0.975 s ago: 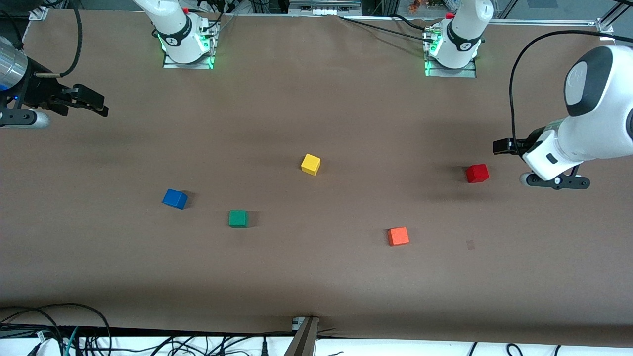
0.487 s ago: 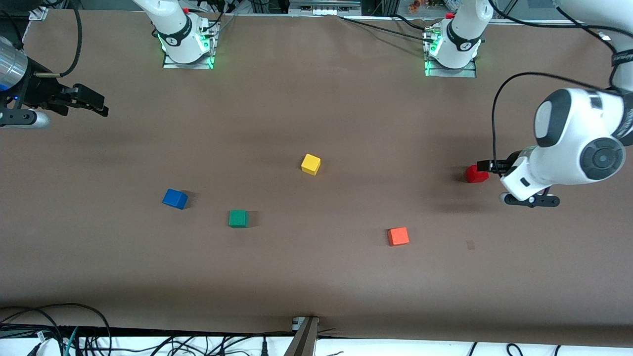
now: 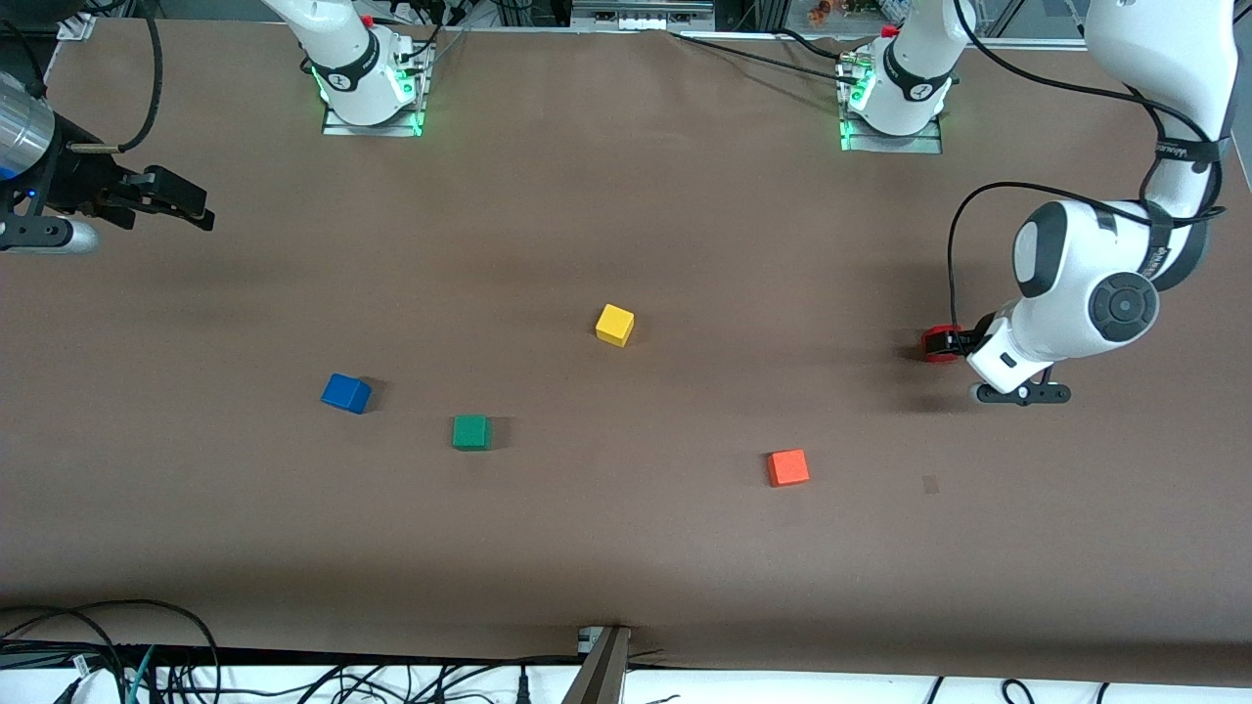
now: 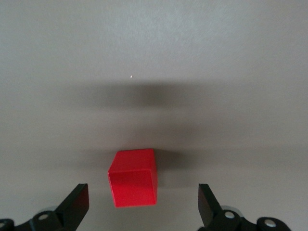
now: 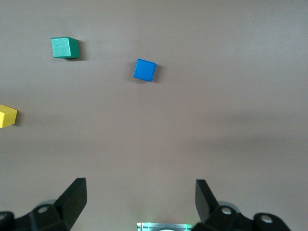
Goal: Pass red block to right arm, stack on blue
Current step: 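Close the left gripper on the red cube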
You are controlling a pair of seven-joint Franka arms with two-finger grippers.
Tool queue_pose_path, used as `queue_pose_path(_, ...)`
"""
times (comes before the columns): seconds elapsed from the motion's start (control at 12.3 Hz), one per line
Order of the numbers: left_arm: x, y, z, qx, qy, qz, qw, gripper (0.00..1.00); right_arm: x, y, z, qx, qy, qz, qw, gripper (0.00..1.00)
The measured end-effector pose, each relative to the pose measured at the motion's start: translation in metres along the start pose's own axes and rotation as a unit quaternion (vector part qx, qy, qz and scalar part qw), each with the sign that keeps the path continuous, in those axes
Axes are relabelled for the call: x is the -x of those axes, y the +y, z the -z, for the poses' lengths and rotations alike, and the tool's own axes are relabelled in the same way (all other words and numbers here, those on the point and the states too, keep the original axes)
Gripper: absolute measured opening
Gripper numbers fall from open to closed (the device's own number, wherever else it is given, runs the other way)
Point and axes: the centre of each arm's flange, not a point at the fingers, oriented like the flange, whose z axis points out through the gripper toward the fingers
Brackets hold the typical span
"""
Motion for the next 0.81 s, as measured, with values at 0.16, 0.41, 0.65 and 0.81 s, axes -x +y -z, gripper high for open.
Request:
queue_pose_path(0.16,0.006,-0.002,-0.022,0.002,0.004,0.001,1.0,1.0,0.0,0.0,0.0,0.0,0.0,0.0,1.0,1.0)
queue_pose_path(0.41,0.009,-0.011,-0.046,0.005,0.006,0.01,1.0,1.0,0.0,0.0,0.0,0.0,0.0,0.0,1.0,1.0)
queue_pose_path(0.65,0.009,-0.011,-0.053,0.005,0.002,0.01,1.0,0.78,0.0,0.0,0.0,0.0,0.0,0.0,1.0,1.0)
queue_pose_path(0.81,0.009,-0.011,-0.054,0.005,0.001,0.009,1.0,0.55,0.0,0.0,0.0,0.0,0.0,0.0,1.0,1.0)
